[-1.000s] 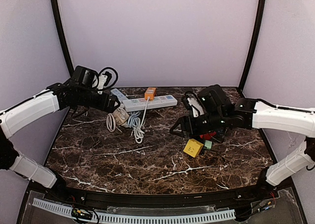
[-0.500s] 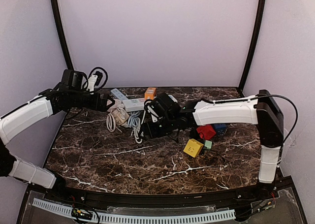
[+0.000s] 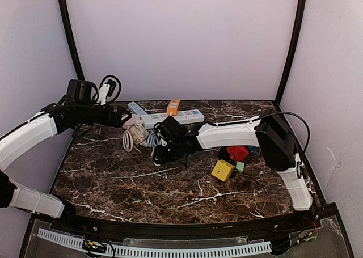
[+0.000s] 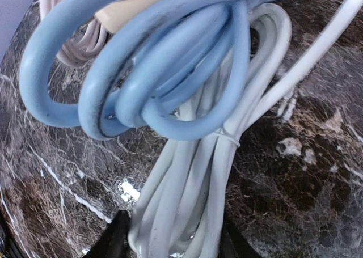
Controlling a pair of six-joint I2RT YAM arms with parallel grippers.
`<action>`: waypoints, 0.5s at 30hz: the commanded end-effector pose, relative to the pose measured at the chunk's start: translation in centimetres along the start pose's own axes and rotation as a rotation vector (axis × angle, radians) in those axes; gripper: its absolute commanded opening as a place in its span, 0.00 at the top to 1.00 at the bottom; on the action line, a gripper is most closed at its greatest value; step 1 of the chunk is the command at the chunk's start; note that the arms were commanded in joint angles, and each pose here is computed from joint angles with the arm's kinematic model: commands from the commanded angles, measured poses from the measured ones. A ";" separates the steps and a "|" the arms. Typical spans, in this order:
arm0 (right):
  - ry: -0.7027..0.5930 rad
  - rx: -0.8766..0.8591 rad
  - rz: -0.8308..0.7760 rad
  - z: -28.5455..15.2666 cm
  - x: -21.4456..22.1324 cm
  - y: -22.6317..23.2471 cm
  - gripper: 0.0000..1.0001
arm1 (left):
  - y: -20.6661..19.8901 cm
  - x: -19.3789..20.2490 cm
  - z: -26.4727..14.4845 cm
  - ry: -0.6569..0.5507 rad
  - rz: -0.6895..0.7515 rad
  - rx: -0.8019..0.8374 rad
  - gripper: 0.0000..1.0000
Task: Pull the plug off the socket
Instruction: Move the socket to the center of the board.
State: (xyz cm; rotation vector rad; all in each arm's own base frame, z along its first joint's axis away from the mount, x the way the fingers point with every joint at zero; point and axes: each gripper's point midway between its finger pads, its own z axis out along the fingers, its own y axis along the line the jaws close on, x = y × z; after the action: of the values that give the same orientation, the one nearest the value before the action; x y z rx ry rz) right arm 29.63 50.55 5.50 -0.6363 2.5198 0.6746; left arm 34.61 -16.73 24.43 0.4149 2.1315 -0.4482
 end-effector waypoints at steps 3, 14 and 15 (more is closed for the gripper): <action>-0.050 -0.085 0.003 -0.9 -1.6 2.4 0.97 | 0.2 0.0 -0.6 -0.015 0.015 -0.013 0.01; -0.055 -0.242 -0.059 -7.6 -0.2 5.6 1.00 | 0.7 0.6 -0.2 0.007 0.033 -0.040 0.01; -0.051 -0.261 -0.065 -8.1 0.4 5.9 1.00 | 0.7 0.8 0.0 0.014 0.032 -0.039 0.01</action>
State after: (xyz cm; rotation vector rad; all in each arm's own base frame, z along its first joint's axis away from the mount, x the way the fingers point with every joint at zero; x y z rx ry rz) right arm 27.32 49.10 7.84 -0.6677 2.5132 0.7745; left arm 34.81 -16.26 24.52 0.4174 2.1242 -0.4057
